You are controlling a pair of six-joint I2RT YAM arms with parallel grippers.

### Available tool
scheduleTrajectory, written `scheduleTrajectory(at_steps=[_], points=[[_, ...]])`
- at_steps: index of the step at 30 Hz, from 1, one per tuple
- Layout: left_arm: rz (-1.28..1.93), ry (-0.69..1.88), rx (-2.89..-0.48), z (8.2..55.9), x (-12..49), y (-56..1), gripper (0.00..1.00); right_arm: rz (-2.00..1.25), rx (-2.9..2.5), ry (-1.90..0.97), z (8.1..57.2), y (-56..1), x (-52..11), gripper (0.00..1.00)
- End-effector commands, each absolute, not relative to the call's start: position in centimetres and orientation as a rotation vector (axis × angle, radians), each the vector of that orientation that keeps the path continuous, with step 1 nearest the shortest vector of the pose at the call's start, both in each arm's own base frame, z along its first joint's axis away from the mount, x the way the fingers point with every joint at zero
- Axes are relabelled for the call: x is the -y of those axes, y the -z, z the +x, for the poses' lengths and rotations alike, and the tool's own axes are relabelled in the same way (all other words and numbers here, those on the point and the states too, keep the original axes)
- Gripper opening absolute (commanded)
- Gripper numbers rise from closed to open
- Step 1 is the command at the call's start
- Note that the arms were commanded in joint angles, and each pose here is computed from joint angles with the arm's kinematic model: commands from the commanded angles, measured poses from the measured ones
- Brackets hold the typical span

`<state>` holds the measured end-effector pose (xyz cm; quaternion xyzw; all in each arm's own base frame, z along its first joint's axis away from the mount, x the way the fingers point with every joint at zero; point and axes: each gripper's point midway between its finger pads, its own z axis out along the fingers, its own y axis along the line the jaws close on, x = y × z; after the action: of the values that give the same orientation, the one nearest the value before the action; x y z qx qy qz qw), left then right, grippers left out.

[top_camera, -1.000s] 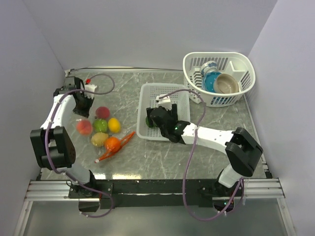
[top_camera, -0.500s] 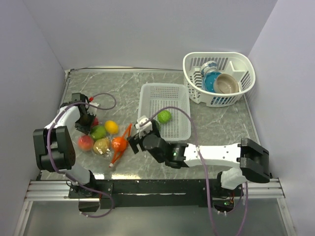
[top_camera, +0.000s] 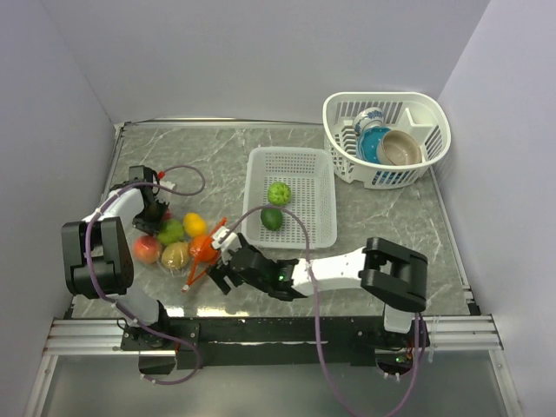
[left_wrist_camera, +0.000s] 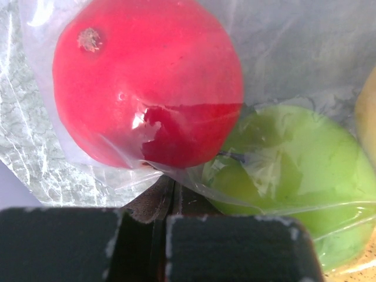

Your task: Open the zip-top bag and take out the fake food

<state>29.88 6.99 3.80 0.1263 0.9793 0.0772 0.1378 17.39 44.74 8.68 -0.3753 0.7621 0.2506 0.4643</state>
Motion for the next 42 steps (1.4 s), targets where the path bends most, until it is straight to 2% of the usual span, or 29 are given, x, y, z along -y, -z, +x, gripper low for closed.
scheduleTrajectory(at_steps=[1, 13, 20, 28, 31, 40, 42], points=[[0.361, -0.241, -2.815, 30.3, -6.9, -3.7, 0.01, -0.93, -1.768, -0.709, 17.9, -11.5, -49.1, 0.9], [0.406, -0.186, -2.802, 30.0, -5.9, -4.0, 0.01, -0.966, -1.8, -0.63, 21.4, -8.4, -51.7, 0.92], [0.462, -0.136, -2.791, 29.5, -5.2, -4.3, 0.01, -0.957, -1.788, -0.502, 24.2, -7.3, -51.7, 0.99], [0.515, -0.099, -2.781, 29.2, -4.3, -4.6, 0.01, -0.955, -1.786, -0.584, 24.7, -7.9, -54.2, 0.98], [0.518, -0.108, -2.782, 29.1, -4.4, -4.5, 0.01, -0.953, -1.793, -0.632, 24.1, -8.2, -54.7, 0.9], [0.525, -0.115, -2.799, 28.8, -4.5, -2.7, 0.01, -0.936, -1.859, -0.638, 22.7, -7.0, -51.6, 0.49], [0.514, -0.16, -2.814, 28.7, -5.1, -2.3, 0.01, -0.918, -1.864, -0.642, 22.5, -7.1, -50.8, 0.36]])
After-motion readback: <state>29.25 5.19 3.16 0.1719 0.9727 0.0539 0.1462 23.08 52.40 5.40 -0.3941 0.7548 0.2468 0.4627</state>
